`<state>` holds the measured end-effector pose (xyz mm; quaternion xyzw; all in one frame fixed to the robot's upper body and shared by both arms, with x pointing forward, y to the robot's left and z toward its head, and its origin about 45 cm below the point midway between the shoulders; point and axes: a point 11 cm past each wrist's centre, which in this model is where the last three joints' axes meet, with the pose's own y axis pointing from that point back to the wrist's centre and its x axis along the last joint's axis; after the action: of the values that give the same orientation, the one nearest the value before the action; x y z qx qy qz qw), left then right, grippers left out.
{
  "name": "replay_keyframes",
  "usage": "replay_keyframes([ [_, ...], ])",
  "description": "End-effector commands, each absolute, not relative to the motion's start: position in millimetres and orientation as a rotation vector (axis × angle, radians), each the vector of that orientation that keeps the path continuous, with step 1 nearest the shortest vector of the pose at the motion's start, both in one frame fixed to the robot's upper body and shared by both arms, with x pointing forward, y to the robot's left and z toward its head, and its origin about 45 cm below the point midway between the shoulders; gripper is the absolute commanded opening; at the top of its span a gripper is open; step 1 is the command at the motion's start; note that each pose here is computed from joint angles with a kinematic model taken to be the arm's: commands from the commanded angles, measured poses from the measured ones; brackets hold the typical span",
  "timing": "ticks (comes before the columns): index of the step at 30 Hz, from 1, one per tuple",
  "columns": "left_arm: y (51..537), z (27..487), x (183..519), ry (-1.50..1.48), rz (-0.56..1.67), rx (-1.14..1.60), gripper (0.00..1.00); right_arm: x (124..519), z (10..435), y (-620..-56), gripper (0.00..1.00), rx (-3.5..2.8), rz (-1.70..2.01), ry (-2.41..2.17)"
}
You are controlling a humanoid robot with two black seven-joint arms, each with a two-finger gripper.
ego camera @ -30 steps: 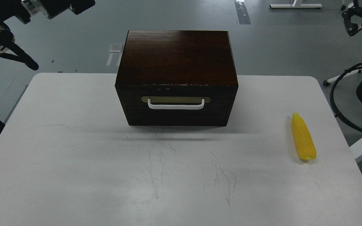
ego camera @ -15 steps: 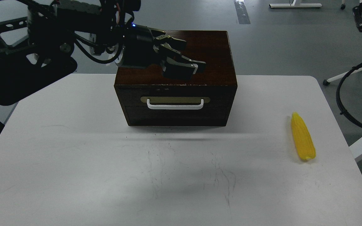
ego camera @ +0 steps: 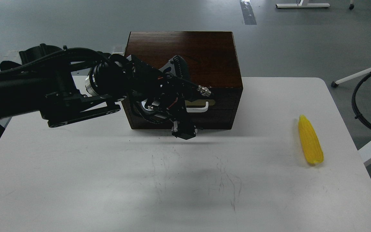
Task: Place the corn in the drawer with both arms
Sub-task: 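Lower the left gripper onto the white drawer handle and grasp it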
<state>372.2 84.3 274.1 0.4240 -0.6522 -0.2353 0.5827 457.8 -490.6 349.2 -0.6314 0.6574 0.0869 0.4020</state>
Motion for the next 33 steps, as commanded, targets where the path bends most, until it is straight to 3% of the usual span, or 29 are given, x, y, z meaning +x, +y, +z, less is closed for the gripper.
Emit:
replay_keyframes([
  [1, 91, 272, 379, -1.513, -0.539, 1.023, 0.93, 454, 351, -500, 1.0, -1.585, 0.204, 1.683],
  [33, 116, 249, 384, -1.488, -0.631, 1.095, 0.86, 450, 356, -512, 1.0, -1.572, 0.177, 1.705],
])
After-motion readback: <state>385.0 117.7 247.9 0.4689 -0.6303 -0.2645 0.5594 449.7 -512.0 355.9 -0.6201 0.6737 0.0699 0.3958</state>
